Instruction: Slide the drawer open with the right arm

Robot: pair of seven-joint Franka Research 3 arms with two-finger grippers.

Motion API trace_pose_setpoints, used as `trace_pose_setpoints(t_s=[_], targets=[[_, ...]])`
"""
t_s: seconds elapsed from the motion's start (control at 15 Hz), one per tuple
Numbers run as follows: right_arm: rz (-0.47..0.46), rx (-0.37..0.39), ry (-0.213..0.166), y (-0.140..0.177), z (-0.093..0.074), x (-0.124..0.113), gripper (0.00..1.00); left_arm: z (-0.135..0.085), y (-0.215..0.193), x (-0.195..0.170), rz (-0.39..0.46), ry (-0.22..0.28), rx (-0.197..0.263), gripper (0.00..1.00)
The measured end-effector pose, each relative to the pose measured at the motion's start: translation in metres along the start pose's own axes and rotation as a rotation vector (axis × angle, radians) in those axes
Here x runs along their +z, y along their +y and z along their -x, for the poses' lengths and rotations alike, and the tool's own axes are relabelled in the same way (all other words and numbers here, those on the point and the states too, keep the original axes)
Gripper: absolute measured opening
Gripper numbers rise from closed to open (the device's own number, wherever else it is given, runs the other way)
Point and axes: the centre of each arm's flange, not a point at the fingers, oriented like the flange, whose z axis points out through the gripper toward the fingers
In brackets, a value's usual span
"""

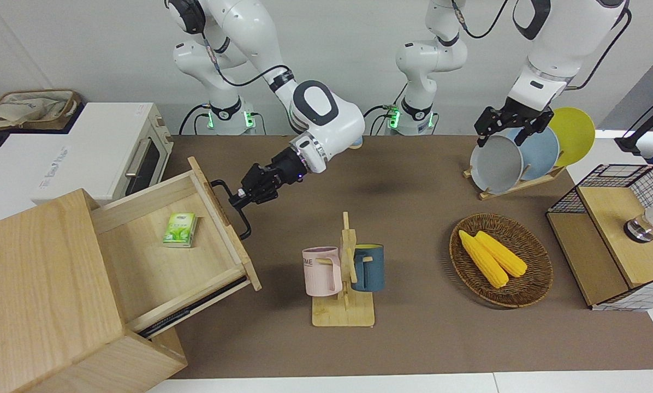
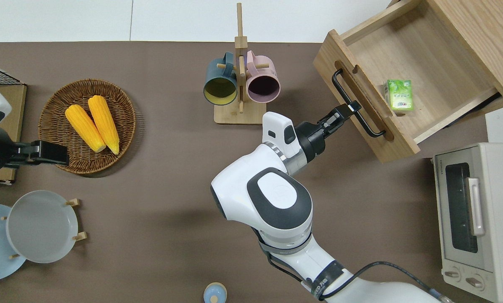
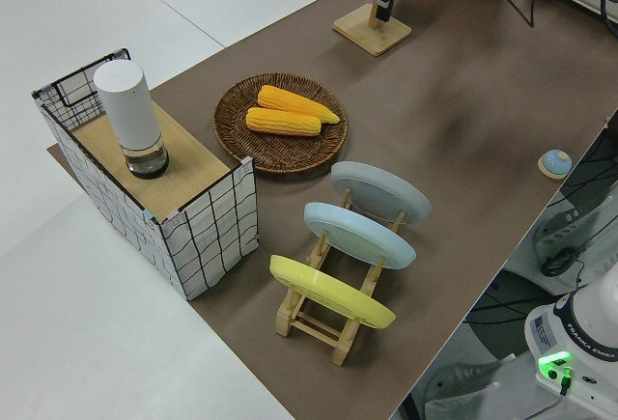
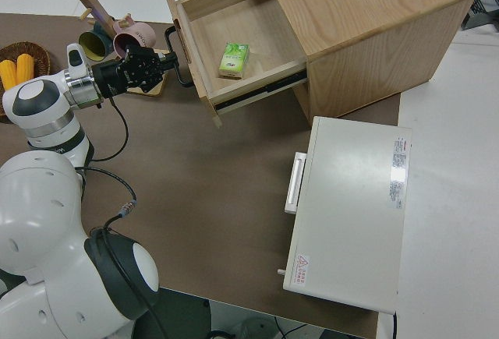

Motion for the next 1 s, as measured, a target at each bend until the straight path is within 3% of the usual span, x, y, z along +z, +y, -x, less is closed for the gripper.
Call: trace_pose_setpoints(t_s=[0.4,1.0], targets=[[-0.016,0.001,-0.011,0.001,-0.002,-0.014,0.19,0.0,0.0,0.0,0.0,0.0,0.0,1.0],[-0.018,0.001,-0.027,0.0,-0.004,-0.014,0.19,0.0,0.0,0.0,0.0,0.0,0.0,1.0]])
